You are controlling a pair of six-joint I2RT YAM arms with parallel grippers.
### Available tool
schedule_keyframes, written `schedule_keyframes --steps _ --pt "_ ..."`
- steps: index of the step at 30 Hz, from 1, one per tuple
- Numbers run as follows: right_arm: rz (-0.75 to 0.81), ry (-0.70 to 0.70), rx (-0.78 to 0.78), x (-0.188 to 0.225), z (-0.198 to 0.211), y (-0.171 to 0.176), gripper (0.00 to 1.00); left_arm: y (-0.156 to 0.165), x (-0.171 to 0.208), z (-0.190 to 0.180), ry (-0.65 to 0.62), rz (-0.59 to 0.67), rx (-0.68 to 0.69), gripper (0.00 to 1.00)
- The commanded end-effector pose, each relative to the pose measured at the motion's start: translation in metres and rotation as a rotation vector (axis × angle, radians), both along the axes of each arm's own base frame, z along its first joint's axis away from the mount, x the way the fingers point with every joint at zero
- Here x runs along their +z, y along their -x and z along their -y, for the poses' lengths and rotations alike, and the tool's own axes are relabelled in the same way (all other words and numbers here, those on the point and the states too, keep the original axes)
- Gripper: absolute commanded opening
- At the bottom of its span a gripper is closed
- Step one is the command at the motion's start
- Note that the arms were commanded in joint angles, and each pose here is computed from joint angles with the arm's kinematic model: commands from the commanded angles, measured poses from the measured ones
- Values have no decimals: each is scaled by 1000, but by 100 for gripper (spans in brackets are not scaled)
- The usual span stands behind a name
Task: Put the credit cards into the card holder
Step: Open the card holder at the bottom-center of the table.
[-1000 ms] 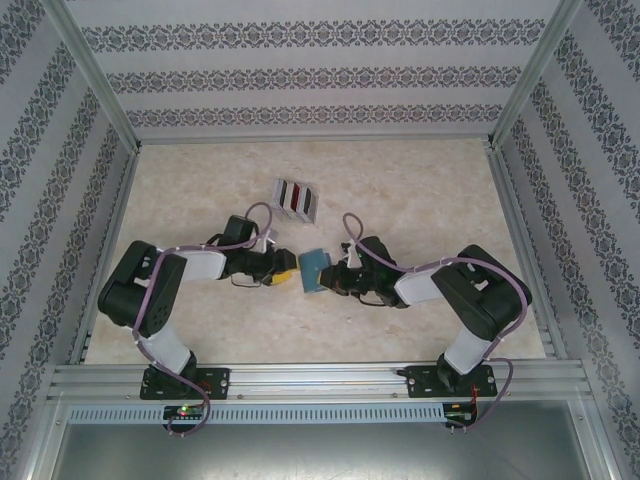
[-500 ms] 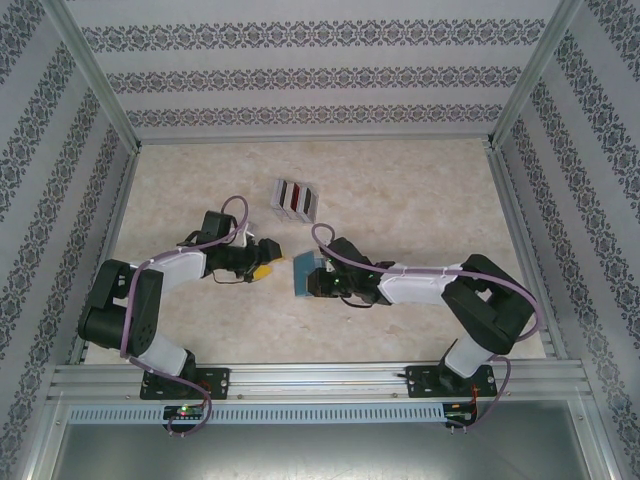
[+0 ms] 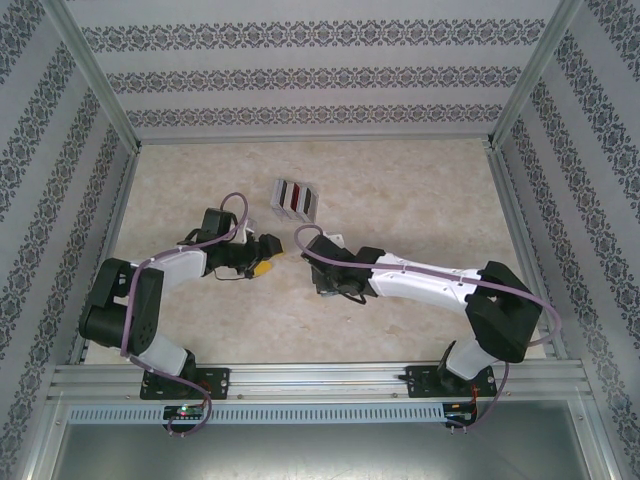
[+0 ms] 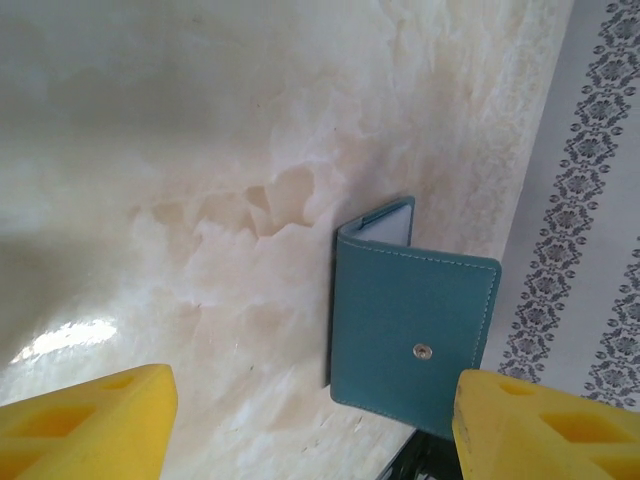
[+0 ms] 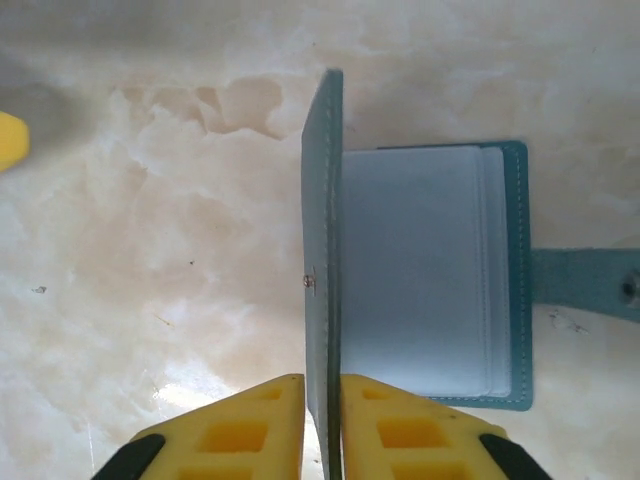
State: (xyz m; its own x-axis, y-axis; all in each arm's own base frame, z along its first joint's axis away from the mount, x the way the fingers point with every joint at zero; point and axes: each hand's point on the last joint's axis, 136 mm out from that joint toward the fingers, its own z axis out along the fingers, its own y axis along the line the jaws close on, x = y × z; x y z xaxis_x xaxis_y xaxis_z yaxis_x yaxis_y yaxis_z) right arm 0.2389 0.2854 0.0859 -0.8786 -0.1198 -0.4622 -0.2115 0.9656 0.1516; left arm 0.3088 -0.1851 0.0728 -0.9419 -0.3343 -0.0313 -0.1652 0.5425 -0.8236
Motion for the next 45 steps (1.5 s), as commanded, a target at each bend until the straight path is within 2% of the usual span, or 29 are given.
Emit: schedule_keyframes --steps 1,9,16,29,38,45 --pt "-2 124 36 -13 5 4 25 -8 2 2 66 30 39 75" --pt "-59 15 158 -28 -42 13 47 -3 -16 2 50 -25 34 75" --pt "-12 25 256 -19 -57 14 56 -4 -20 0 29 -26 29 77" --pt "22 -11 430 -10 -83 5 60 -21 -8 5 34 39 -5 77" --pt "46 -64 410 -6 -77 -27 63 -25 -4 4 28 133 -17 77" --pt "-12 -241 331 2 -73 -53 62 -24 -9 -2 -22 177 -18 75"
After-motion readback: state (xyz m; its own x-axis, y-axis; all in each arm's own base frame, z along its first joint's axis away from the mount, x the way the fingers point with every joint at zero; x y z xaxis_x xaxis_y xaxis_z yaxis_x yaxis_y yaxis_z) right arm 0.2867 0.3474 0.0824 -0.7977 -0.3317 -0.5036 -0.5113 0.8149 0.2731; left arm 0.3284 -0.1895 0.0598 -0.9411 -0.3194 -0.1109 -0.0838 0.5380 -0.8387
